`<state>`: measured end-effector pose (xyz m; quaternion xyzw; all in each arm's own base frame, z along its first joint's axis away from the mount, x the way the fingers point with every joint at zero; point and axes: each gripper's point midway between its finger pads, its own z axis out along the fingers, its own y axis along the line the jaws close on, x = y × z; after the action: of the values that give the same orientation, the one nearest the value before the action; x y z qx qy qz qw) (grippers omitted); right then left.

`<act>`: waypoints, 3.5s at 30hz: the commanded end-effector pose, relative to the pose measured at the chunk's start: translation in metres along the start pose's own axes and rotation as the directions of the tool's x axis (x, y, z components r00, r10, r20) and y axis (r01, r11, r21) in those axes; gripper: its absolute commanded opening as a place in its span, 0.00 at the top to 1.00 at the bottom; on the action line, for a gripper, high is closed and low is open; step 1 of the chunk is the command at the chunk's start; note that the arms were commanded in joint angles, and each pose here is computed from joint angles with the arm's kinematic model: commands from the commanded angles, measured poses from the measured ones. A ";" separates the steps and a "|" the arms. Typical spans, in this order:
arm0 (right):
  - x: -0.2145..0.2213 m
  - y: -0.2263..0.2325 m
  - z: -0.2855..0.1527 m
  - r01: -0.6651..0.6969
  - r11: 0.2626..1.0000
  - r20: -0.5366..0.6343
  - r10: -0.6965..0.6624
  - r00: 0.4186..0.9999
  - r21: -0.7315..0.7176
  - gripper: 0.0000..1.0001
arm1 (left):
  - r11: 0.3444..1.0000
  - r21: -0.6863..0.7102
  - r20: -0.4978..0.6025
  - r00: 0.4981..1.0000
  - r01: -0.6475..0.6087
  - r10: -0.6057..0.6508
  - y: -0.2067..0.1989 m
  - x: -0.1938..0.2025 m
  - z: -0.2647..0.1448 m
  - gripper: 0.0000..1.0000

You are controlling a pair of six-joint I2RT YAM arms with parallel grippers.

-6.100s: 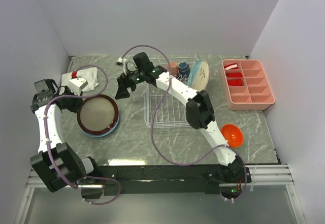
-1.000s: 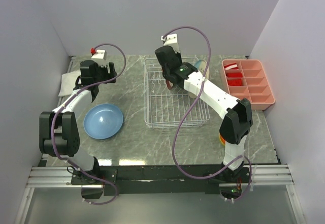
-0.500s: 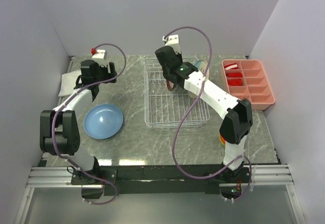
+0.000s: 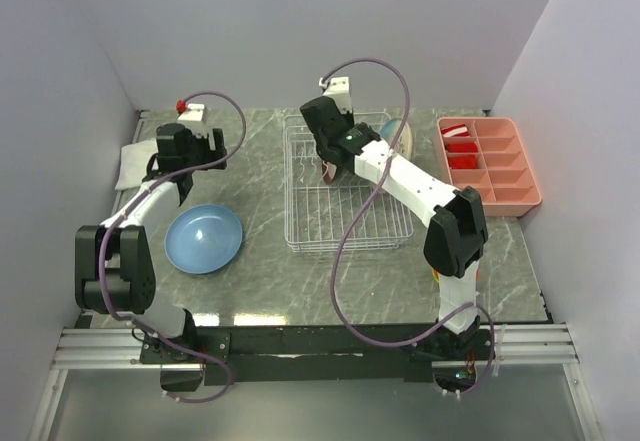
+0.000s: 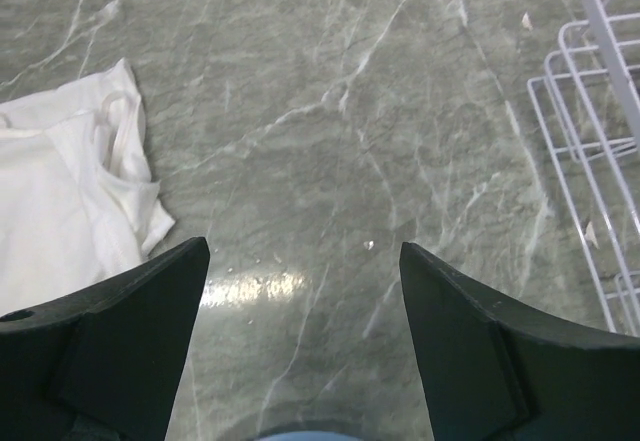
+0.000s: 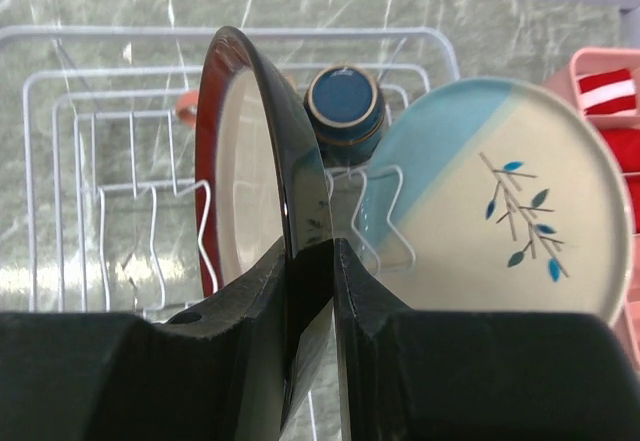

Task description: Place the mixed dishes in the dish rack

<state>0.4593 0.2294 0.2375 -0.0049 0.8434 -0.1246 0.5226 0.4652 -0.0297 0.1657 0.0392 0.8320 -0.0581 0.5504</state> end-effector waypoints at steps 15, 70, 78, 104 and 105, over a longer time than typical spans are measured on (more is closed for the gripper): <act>0.007 0.011 0.000 -0.004 0.997 -0.009 0.003 1.000 -0.080 0.52 | 0.994 0.091 -0.270 0.959 -0.058 0.081 0.033 0.055 -0.044 0.11; -0.046 0.072 -0.116 0.095 0.403 0.072 -0.072 0.995 -0.910 0.09 | 0.904 0.425 -0.345 0.930 0.036 0.125 0.073 0.064 -0.065 0.99; -0.046 0.108 -0.102 -0.007 0.302 -0.024 -0.053 0.998 -0.953 0.09 | 0.803 0.595 -0.121 0.983 -0.042 0.141 0.026 -0.024 -0.062 0.99; -0.017 0.143 -0.102 -0.125 0.179 -0.144 -0.094 0.985 -0.976 0.20 | 0.672 0.740 -0.037 0.995 -0.034 0.092 -0.060 -0.073 -0.061 0.99; -0.016 0.144 -0.101 -0.126 0.179 -0.144 -0.093 0.985 -0.976 0.22 | 0.667 0.744 -0.035 0.995 -0.033 0.088 -0.062 -0.074 -0.061 0.99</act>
<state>0.3946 0.3854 0.2480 -0.3135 0.7825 0.4397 0.3099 0.4257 -0.0728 0.2225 0.2725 0.7867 -0.3553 0.4250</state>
